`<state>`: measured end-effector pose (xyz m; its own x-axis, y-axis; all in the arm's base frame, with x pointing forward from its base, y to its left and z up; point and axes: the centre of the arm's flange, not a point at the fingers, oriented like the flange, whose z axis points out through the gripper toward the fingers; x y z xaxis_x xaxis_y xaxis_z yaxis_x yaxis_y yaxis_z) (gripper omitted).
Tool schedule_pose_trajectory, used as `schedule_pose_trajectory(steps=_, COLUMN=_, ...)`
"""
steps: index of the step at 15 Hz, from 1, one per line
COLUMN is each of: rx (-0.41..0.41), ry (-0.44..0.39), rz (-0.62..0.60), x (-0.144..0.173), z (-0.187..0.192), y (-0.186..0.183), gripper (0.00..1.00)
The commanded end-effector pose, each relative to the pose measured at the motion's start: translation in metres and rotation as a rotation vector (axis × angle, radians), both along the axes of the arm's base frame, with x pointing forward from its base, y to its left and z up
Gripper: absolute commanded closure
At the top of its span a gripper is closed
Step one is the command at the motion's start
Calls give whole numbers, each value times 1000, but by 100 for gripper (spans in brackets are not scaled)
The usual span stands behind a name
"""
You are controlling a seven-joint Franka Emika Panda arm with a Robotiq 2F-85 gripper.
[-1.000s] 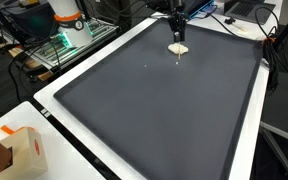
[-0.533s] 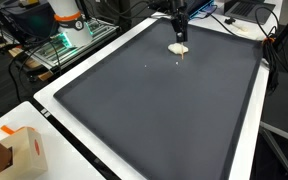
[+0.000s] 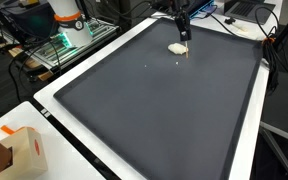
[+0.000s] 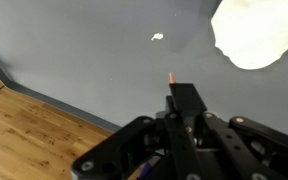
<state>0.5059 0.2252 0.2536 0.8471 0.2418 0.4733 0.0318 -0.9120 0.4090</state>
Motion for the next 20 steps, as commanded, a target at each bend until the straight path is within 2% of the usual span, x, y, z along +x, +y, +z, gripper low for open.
schedule_pose_trajectory(steps=1, rx=18, ry=28, rz=38, x=-4, z=13, y=-8, gripper=97)
schedule_pose_trajectory(steps=10, rx=39, ry=84, rz=94, x=-10, z=48, y=-8, gripper=97)
schedule_pose_trajectory(steps=20, rx=90, ry=188, rz=130, x=-26, z=88, y=-12, gripper=97)
